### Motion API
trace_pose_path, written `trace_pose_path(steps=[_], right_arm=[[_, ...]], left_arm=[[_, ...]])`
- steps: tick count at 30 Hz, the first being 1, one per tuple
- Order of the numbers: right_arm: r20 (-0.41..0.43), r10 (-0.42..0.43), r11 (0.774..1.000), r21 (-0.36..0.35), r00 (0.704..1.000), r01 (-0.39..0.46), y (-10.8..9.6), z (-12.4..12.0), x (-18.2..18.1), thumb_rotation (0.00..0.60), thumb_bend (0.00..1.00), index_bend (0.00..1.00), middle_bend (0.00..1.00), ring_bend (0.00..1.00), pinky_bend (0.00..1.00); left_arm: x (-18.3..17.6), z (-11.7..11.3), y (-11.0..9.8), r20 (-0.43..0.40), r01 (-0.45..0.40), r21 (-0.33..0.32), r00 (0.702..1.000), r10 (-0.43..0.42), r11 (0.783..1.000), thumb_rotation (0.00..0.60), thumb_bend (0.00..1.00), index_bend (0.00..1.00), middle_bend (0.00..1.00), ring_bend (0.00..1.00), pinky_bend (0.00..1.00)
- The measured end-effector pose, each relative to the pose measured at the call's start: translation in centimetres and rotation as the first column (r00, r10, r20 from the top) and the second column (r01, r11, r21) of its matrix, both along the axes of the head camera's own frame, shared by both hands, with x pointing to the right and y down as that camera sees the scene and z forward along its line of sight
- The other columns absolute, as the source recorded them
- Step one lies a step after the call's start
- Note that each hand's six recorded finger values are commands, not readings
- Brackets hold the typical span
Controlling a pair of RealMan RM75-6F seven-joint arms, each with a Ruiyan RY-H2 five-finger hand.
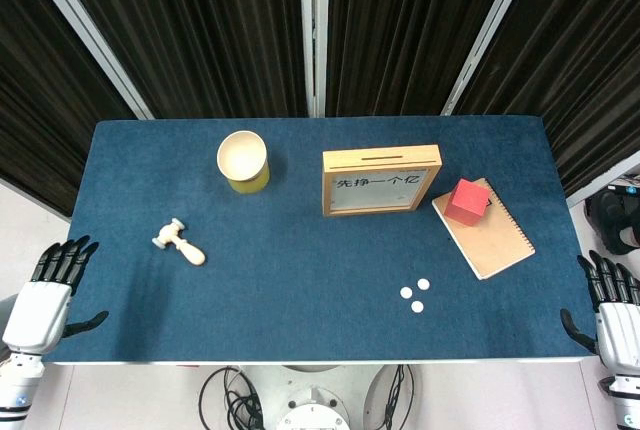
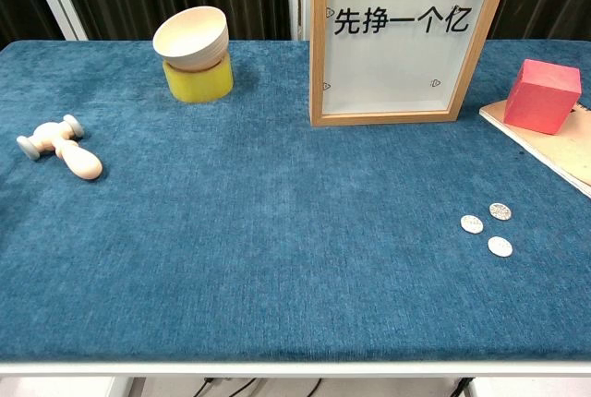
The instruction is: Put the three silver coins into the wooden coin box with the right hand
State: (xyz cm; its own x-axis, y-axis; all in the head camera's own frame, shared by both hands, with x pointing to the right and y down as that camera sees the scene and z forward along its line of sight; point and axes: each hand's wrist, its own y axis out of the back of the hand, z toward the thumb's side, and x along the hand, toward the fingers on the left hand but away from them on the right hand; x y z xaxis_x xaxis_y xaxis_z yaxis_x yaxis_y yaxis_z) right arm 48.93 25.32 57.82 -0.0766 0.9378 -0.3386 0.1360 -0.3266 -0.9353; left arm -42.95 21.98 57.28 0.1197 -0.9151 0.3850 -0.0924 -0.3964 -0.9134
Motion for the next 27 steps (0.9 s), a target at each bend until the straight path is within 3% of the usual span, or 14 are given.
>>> trace_pose_path(steps=[11, 18, 23, 27], right_arm=[[0.018, -0.027, 1.0, -0.011, 0.999, 0.027, 0.1, 0.0, -0.6, 0.6, 0.28, 0.0, 0.0, 0.0, 0.0], [0.052, -0.137, 0.99, -0.038, 0.989, 0.139, 0.3, 0.8, -2.6, 0.6, 0.27, 0.0, 0.0, 0.0, 0.0], [0.043, -0.238, 0.967, -0.08, 0.97, 0.241, 0.1, 1.9, -5.0, 0.6, 0.27, 0.0, 0.0, 0.0, 0.0], [0.051, -0.324, 0.937, -0.121, 0.945, 0.328, -0.1, 3.0, -7.6, 0.6, 0.27, 0.0, 0.0, 0.0, 0.0]], left_arm=[[0.1, 0.1, 0.1, 0.001, -0.004, -0.008, 1.0, 0.004, 1.0, 0.6, 0.0, 0.02, 0.0, 0.0, 0.0], [0.0, 0.6, 0.2, 0.009, 0.001, -0.023, 1.0, -0.001, 1.0, 0.6, 0.0, 0.02, 0.0, 0.0, 0.0], [0.0, 1.4, 0.1, 0.0, 0.007, -0.036, 1.0, -0.007, 0.999, 0.6, 0.0, 0.02, 0.0, 0.0, 0.0], [-0.2, 1.6, 0.2, 0.001, 0.013, -0.037, 1.0, -0.013, 0.999, 0.6, 0.0, 0.02, 0.0, 0.0, 0.0]])
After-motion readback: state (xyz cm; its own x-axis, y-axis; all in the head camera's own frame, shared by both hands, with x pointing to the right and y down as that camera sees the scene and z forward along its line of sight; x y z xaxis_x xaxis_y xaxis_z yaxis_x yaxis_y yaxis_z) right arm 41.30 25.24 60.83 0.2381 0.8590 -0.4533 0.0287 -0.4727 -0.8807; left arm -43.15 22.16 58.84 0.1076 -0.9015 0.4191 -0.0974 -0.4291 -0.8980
